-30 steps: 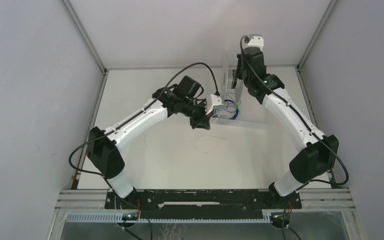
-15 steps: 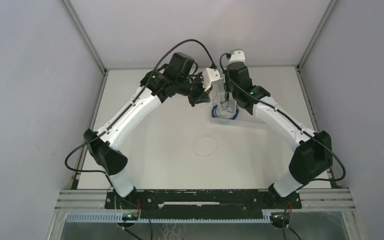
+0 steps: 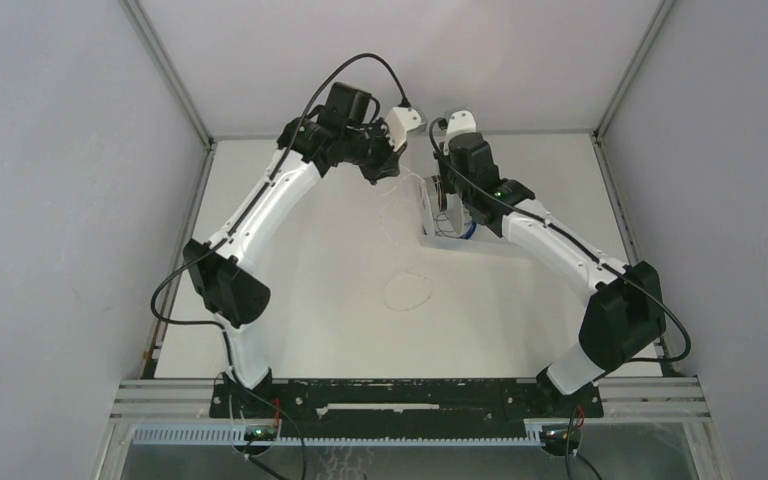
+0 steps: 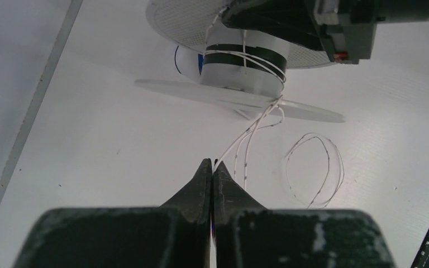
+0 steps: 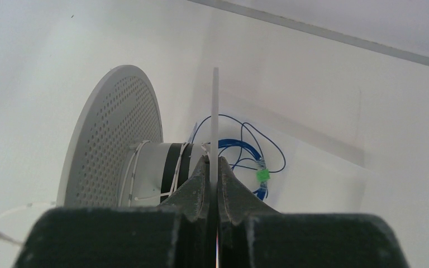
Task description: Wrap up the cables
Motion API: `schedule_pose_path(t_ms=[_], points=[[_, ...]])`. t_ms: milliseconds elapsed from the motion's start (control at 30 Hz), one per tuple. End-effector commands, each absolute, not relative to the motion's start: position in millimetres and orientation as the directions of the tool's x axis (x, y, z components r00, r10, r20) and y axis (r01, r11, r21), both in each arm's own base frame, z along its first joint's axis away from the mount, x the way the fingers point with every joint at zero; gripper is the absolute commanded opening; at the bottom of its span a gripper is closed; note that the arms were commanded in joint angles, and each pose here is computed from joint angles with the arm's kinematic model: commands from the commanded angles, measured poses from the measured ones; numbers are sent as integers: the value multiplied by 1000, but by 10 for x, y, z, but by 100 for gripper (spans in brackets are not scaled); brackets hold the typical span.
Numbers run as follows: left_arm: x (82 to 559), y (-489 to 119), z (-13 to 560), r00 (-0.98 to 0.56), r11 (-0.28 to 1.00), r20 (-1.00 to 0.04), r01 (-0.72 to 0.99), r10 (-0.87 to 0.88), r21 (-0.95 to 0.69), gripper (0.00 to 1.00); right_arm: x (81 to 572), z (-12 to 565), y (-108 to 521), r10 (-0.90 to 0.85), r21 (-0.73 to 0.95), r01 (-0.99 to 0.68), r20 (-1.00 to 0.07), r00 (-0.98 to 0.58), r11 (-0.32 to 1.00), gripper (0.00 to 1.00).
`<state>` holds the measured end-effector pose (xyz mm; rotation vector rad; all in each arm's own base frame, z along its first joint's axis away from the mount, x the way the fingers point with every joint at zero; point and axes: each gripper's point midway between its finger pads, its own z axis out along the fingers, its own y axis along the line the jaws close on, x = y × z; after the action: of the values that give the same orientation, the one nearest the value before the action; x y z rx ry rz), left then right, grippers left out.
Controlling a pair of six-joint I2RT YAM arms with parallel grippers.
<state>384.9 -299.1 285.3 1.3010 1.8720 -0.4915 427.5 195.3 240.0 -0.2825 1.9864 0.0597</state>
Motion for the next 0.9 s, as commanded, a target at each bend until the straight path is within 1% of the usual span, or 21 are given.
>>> schedule_pose_path(t_ms=[0,267,300,367,667,867], points=[[4065,-2863,3276,-118,465,-829,866,546,183,0,4234,2847,2007,-141,-68,-258,-951,-276,964,0],[4250,-2773,3279,-145,519,-839,836,525,180,3,4141,2762,2138,-188,-88,-338,-943,-275,937,0],[4355,-2641,3260,-163,547,-836,817,524,184,4,4122,2770,2161,-188,-84,-354,-944,-272,932,0],[4411,-2595,3217,-171,557,-829,808,532,191,5,4092,2794,2197,-189,-78,-380,-945,-266,922,0],[4594,-2469,3007,-197,575,-798,789,570,216,7,3939,2868,2302,-194,-57,-473,-949,-248,879,0],[4612,-2410,2849,-217,565,-780,800,587,203,11,3926,2917,2257,-189,-55,-476,-953,-239,877,0]])
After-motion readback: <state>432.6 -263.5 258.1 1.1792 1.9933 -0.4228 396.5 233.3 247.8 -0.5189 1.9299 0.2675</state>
